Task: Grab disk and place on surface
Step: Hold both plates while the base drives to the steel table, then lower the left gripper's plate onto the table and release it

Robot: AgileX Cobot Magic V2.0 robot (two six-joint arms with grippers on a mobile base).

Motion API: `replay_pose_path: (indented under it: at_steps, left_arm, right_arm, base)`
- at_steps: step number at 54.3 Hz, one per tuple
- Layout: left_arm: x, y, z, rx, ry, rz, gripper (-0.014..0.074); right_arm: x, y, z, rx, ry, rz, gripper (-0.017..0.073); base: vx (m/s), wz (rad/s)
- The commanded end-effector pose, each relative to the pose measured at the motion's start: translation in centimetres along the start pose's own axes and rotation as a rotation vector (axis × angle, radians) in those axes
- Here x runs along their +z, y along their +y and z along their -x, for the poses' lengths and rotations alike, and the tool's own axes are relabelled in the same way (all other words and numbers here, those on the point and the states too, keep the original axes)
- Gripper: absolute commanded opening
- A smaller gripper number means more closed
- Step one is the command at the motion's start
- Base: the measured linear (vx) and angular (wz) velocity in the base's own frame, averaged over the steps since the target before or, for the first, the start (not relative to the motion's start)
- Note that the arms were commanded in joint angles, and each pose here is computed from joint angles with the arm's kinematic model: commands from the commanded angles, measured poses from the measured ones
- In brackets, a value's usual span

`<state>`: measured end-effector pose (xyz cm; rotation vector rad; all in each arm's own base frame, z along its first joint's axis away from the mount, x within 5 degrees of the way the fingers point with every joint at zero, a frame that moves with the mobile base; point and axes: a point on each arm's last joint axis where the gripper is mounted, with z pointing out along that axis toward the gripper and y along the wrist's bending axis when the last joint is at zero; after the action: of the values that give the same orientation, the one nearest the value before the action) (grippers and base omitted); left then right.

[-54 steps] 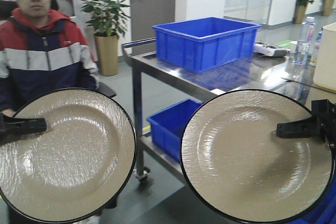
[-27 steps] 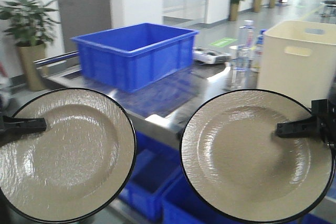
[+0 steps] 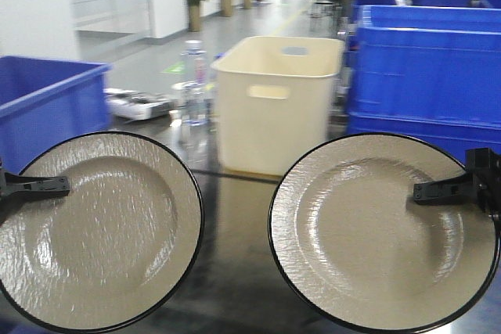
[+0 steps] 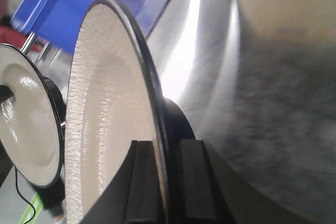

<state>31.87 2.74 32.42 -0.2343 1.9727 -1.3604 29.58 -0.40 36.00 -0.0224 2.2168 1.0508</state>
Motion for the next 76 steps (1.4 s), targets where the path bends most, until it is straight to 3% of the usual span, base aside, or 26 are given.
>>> replay_pose_path:
  at_steps: [1, 28, 58, 66, 76]
  left_arm:
    - [-0.7, -3.7, 0.5, 0.006, -0.050, -0.174, -0.0001]
    - [-0.7, -3.5, 0.6, 0.003, -0.054, -0.169, -0.0001]
    - [-0.7, -3.5, 0.6, 0.003, -0.054, -0.169, -0.0001]
    - [-0.7, -3.5, 0.6, 0.003, -0.054, -0.169, -0.0001]
    - [-0.7, -3.6, 0.6, 0.004, -0.056, -0.167, -0.0001]
  right_arm:
    - [-1.5, 2.6, 1.1, -0.003, -0.111, 0.095, -0.0009]
    - [-1.5, 2.6, 1.1, -0.003, -0.111, 0.095, -0.0009]
    - [-1.5, 2.6, 1.1, -0.002, -0.112, 0.095, -0.0009]
    - [-1.6, 2.2, 2.0, 0.019, -0.210, 0.061, -0.0009]
    - [-1.6, 2.3, 2.2, 0.030, -0.233, 0.066, -0.0009]
  base:
    - [0.30, -0.74]
    - [0.18, -0.54]
    - [0.01, -0.03]
    - [0.00, 0.00]
    - [0.00, 0.00]
